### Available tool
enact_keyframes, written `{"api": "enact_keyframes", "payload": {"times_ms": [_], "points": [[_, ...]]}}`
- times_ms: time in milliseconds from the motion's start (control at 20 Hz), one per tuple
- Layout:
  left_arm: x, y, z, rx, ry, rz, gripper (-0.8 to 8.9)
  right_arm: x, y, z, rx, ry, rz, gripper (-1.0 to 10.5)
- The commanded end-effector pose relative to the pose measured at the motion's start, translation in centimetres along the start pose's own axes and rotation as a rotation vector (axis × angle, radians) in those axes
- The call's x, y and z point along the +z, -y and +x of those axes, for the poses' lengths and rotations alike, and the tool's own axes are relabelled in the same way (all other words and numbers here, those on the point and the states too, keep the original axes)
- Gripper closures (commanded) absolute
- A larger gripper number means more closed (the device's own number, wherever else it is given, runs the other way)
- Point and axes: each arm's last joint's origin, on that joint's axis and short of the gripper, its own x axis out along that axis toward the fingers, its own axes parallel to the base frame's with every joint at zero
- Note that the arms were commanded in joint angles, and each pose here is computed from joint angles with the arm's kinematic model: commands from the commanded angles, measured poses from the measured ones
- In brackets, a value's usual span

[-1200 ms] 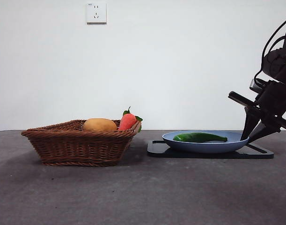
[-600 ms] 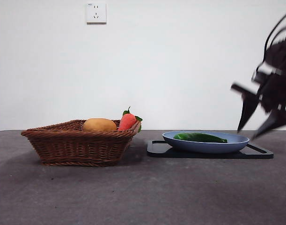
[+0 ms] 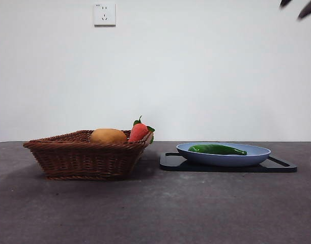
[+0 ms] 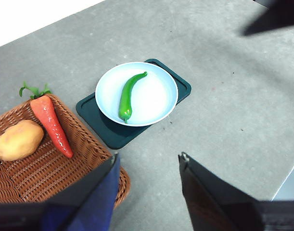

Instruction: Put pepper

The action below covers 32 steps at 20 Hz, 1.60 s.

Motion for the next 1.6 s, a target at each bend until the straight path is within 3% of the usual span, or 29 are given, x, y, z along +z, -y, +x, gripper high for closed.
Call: {"api": "enact_keyframes", "payload": {"times_ms": [50,350,500,550,1450,1600], "points": [[0.4,0.2,-0.1,-0.008,0.012,0.02,5.94,-1.3,-1.5,-2.0,0.019,-0.018,-0.059,7.5],[0.1,0.2,-0.1,-0.008,-0.014,0.021,5.98,-4.5,-3.4,-5.2,0.047,-0.052,-0.124,7.6],[0.0,0.2,-0.1,-0.008,-0.025,0.022,7.54,-4.8,-3.4,-5.4,0.048,-0.061,-0.165,9.3],[0.0,0.2,-0.1,-0.008,-0.026,0.022,8.15,-4.9,-3.4,-5.4,0.049,-0.071,-0.189,9.4],[0.1,0.2,-0.1,-0.006,-0.011,0.048,8.06,-4.8,-3.3,-5.4,0.044,-0.068,-0.183,9.4],[1.1,-1.3,-0.7,0.08,0.091,0.085,8.06,-4.8,-3.3,-5.4,0.044,-0.068,-0.183,9.4]]}}
